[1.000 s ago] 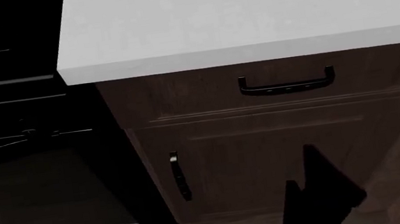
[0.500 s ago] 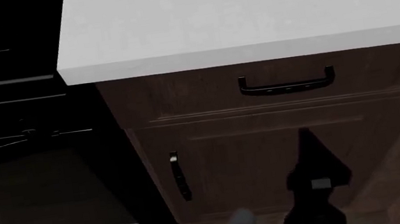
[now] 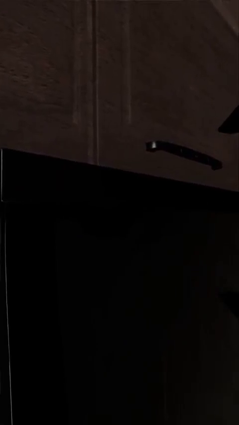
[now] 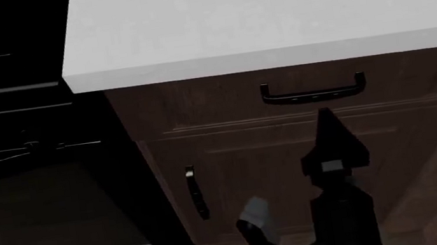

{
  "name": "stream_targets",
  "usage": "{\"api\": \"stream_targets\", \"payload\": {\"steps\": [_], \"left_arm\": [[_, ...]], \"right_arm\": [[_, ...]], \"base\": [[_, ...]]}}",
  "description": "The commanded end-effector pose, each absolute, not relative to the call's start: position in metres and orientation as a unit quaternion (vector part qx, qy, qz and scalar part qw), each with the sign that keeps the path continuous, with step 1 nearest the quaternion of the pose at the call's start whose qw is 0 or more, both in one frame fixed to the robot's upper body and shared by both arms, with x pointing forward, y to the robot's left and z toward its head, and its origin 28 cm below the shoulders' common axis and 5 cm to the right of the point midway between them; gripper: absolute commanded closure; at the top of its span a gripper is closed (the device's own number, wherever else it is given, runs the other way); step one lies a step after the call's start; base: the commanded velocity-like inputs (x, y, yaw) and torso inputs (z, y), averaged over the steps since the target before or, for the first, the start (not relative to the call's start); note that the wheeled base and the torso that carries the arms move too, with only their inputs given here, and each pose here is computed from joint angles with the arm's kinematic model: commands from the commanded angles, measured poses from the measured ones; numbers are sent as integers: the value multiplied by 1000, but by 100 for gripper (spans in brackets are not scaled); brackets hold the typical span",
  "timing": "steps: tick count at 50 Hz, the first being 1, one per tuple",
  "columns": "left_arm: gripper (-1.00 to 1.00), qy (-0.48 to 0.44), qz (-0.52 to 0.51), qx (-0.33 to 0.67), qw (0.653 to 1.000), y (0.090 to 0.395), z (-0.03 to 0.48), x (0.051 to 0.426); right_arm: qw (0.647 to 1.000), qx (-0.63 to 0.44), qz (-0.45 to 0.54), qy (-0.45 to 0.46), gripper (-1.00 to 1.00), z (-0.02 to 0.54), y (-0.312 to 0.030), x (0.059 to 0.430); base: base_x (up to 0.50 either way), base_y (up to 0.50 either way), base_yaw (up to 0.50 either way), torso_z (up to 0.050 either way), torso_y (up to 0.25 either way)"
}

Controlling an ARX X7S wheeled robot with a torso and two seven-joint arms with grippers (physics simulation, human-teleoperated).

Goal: Open the right drawer.

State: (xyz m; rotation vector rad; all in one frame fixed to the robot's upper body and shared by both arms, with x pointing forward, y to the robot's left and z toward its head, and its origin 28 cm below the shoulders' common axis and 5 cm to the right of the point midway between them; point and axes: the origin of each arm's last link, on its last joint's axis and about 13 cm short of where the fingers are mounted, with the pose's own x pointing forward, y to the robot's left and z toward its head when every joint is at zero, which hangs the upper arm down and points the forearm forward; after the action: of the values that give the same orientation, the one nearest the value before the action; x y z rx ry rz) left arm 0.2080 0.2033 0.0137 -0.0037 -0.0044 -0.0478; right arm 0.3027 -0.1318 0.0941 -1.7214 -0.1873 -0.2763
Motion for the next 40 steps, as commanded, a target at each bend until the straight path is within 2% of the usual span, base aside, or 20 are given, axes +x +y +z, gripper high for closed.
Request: {"api": "stream_targets", "payload": {"steps": [1, 3, 23, 32, 40], "left_arm": [[-100, 1, -24, -1, 1000, 203, 14, 209], [-100, 0, -24, -2, 1000, 203, 14, 209], [-100, 0, -24, -2, 1000, 203, 14, 209], [-100, 2, -25, 0, 1000, 203, 12, 210], [-100, 3, -26, 1, 1000, 203, 13, 209]], "right_arm": [[623, -770, -121, -64, -100, 102, -134, 316], [594, -794, -111, -57, -100, 101, -134, 318], [594, -794, -111, -57, -100, 101, -134, 318], [645, -753, -116, -65, -100, 101, -132, 331], [647, -749, -123, -63, -100, 100, -130, 338]], "base": [[0, 0, 0, 0, 0], [0, 0, 0, 0, 0], [0, 0, 0, 0, 0], [0, 0, 0, 0, 0], [0, 0, 0, 0, 0]]}}
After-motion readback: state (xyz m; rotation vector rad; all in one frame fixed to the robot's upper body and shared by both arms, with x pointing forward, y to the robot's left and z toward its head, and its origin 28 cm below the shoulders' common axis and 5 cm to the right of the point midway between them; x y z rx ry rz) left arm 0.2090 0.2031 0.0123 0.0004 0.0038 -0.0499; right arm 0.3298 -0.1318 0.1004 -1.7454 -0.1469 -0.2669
